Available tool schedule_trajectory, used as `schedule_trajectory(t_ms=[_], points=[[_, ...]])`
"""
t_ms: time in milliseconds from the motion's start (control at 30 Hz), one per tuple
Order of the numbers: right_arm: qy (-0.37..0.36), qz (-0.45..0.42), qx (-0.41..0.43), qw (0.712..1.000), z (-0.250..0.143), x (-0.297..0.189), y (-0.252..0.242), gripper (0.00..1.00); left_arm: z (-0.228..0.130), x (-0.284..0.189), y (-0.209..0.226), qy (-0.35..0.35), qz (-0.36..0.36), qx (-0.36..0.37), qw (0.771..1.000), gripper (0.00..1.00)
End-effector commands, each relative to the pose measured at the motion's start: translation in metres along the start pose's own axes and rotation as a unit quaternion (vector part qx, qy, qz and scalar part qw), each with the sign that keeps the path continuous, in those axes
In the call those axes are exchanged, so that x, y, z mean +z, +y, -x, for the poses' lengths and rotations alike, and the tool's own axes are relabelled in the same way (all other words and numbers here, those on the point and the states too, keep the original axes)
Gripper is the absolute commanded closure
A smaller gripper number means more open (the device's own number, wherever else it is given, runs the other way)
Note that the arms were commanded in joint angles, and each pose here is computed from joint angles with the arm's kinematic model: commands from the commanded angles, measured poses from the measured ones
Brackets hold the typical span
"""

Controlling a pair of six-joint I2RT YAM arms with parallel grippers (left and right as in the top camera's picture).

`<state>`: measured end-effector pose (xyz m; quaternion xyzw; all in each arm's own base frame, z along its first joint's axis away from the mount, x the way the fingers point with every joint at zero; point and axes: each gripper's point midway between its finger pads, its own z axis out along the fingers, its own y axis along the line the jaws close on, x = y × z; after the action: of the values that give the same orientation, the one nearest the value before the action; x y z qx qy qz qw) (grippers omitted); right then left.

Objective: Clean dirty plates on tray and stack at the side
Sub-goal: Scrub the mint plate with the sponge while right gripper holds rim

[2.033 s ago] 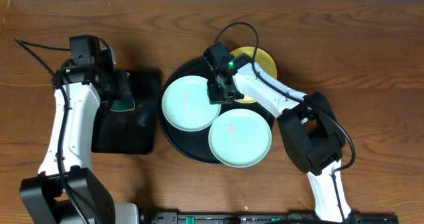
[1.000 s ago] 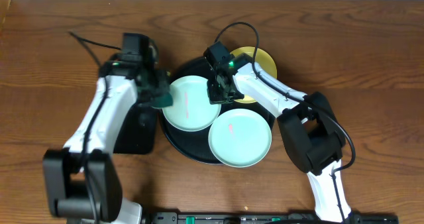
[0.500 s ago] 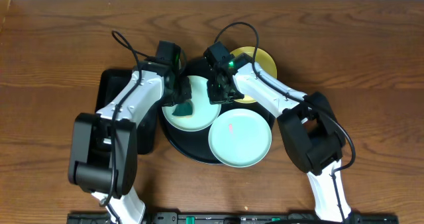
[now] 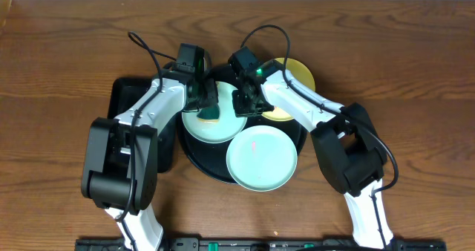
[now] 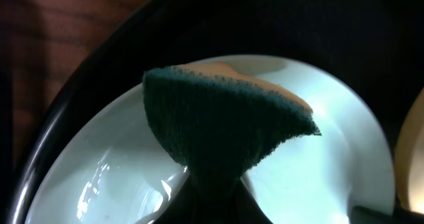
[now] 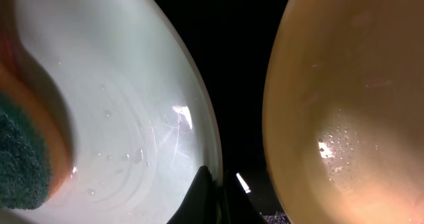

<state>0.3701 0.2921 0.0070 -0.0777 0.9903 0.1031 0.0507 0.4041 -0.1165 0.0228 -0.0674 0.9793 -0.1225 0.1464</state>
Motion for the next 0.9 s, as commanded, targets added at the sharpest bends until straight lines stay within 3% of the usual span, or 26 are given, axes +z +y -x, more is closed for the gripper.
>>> schedule_trajectory(t_ms=[0, 267, 400, 700, 767, 867], points=[[0.011, -0.011, -0.014, 1.0, -0.004, 0.015, -0.002, 0.99, 0.006, 0.002, 0.0, -0.009, 0.003, 0.006, 1.0, 0.92], [0.011, -0.011, -0.014, 1.0, -0.004, 0.015, -0.003, 0.99, -0.04, -0.001, 0.012, 0.082, 0.035, 0.0, 0.996, 0.93], [0.011, -0.011, -0.013, 1.0, -0.004, 0.015, -0.003, 0.99, -0.062, -0.004, 0.003, 0.123, 0.027, 0.03, 0.992, 0.93], [0.012, -0.011, -0.013, 1.0, -0.004, 0.015, -0.003, 0.99, -0.055, 0.001, -0.013, 0.1, 0.015, 0.05, 0.994, 0.93], [0.013, -0.012, -0.013, 1.0, -0.005, 0.015, -0.003, 0.99, -0.049, 0.001, -0.003, 0.084, 0.047, 0.026, 0.995, 0.93], [0.013, -0.012, -0.013, 1.0, -0.005, 0.015, -0.003, 0.99, -0.044, -0.006, 0.032, 0.051, 0.154, -0.049, 0.985, 0.93]])
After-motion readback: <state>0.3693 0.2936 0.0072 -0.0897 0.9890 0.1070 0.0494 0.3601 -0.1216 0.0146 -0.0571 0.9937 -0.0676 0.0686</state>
